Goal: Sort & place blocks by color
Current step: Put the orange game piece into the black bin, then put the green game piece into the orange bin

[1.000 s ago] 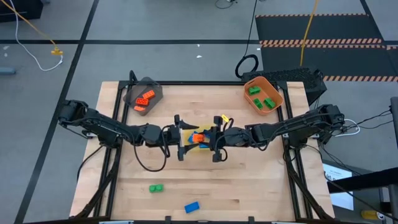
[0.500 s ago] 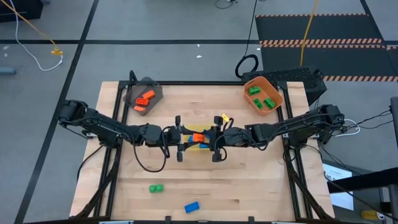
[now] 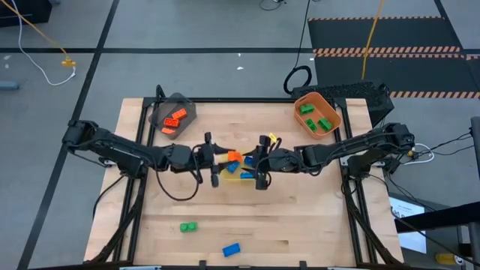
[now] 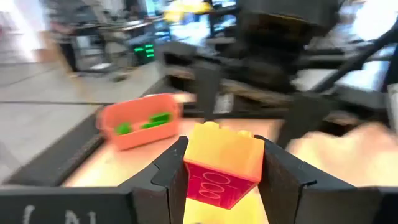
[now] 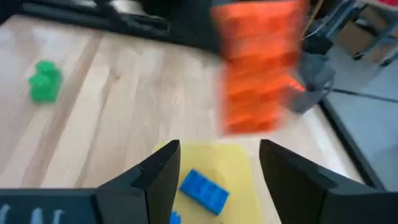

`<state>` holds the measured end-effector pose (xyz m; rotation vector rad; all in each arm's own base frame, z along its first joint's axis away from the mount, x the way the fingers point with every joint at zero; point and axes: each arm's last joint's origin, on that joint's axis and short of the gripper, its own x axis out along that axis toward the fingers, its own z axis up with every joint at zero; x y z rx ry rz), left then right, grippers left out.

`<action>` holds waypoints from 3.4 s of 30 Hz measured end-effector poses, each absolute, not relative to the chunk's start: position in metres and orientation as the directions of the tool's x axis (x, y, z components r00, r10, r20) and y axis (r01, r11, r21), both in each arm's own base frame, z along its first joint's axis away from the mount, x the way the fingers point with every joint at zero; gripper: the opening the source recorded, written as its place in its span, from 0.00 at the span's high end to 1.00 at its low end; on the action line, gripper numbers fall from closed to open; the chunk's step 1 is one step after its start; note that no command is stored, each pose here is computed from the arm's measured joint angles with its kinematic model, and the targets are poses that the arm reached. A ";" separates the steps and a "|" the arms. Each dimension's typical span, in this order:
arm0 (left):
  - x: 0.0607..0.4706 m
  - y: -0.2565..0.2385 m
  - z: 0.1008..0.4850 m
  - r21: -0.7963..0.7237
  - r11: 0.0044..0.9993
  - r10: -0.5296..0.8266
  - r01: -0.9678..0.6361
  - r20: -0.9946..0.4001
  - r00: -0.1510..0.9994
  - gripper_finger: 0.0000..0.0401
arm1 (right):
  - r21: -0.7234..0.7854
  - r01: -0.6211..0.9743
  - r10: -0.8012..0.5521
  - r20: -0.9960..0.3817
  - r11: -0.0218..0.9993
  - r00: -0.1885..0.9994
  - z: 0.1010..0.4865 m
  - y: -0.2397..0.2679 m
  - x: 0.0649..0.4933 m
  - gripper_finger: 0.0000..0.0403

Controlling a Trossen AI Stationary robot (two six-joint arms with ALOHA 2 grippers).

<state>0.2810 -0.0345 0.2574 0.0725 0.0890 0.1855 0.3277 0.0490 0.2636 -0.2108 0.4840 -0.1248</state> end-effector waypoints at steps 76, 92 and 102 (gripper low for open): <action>0.209 0.019 0.269 -0.287 0.877 0.177 -0.386 -0.553 0.814 0.38 | -0.323 0.144 -0.303 -0.519 0.935 0.799 0.254 0.042 0.322 0.45; 0.220 -0.095 0.237 -0.454 0.854 -0.113 -0.255 -0.639 0.761 0.52 | -0.227 -0.043 -0.097 -0.571 0.973 0.815 0.252 0.047 0.322 0.45; 0.220 -0.126 0.238 -0.507 0.854 -0.227 -0.113 -0.560 0.797 0.52 | -0.203 -0.021 -0.092 -0.533 0.979 0.841 0.256 0.047 0.324 0.45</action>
